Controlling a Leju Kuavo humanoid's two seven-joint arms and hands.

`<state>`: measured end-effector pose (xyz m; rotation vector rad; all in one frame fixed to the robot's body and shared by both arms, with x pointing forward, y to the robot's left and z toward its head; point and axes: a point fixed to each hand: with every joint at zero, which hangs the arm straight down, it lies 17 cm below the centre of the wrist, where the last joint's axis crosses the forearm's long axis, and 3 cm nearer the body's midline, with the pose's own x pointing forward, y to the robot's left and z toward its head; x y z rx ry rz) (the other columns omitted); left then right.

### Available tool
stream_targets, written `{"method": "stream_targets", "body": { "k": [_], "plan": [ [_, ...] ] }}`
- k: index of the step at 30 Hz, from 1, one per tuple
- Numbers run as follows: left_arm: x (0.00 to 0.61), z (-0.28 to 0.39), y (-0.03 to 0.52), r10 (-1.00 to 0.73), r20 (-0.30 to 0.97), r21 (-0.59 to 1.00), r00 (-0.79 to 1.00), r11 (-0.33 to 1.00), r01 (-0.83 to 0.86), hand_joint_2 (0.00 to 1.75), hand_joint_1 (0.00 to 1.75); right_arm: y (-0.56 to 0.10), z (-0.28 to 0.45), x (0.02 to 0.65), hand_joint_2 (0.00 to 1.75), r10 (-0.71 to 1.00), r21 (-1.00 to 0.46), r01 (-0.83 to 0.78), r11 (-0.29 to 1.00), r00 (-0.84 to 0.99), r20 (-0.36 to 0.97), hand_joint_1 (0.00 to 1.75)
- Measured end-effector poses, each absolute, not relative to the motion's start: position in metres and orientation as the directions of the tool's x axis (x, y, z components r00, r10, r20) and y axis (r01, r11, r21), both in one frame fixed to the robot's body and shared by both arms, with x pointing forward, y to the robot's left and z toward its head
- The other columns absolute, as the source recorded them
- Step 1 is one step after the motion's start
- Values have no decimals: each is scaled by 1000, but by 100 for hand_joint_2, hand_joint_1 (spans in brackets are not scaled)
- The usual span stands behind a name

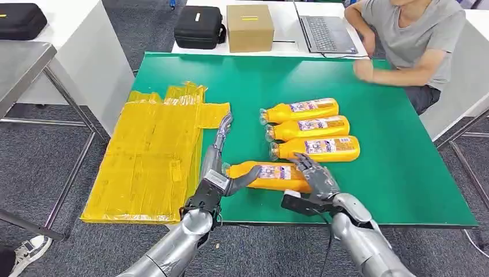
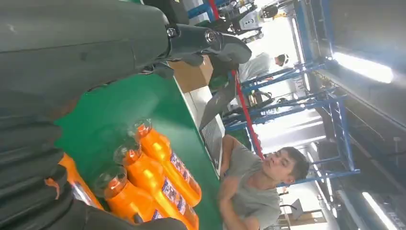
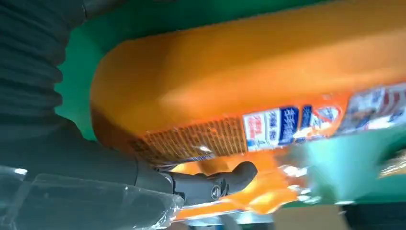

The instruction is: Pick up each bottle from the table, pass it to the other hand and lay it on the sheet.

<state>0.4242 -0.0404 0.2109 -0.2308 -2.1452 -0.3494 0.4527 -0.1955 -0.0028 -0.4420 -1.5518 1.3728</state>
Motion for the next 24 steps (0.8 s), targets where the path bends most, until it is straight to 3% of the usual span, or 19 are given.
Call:
{"method": "stream_targets", "body": {
  "k": [24],
  "plan": [
    [419,209,-49,55,836,149,-546,935,322,175,0,-161,0,427,175,732,-880,-341,331,-495,467,0]
  ]
}}
